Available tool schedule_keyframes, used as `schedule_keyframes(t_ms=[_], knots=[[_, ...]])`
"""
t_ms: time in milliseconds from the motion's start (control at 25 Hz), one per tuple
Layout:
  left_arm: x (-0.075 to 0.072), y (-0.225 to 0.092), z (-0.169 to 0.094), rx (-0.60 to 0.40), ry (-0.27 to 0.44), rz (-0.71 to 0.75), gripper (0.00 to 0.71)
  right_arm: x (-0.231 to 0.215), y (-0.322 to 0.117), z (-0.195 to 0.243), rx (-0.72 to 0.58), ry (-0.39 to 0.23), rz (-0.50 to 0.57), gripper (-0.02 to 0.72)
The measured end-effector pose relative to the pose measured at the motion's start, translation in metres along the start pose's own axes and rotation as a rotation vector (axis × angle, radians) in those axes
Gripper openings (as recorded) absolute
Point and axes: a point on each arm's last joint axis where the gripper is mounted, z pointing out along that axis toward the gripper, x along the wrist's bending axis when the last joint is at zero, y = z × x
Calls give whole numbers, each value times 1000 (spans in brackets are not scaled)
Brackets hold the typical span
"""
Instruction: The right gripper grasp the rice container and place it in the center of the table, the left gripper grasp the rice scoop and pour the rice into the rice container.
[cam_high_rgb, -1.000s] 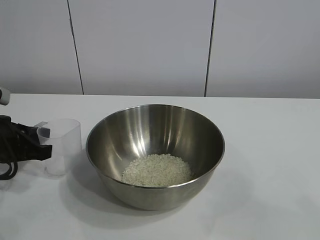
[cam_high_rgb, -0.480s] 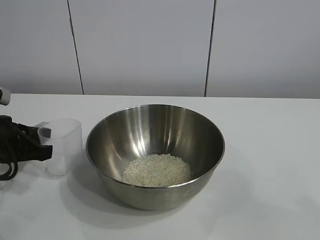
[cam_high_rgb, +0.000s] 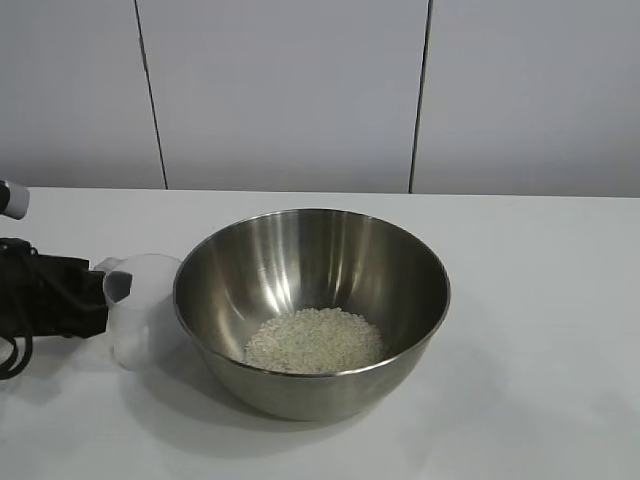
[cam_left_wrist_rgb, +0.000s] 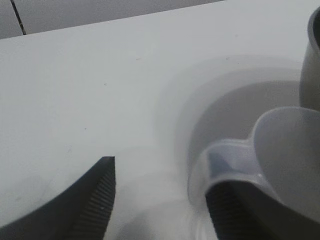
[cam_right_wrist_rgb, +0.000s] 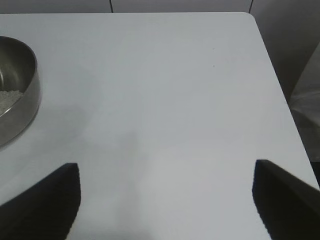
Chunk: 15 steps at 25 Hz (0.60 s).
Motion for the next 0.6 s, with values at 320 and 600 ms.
schedule_keyframes(t_ms=[320,600], knots=[[-5,-24,-29,122,74,-72,632,0,0,0,0,0,0,639],[-7,6,-53,18,97,-1,649,0,0,0,0,0,0,639]])
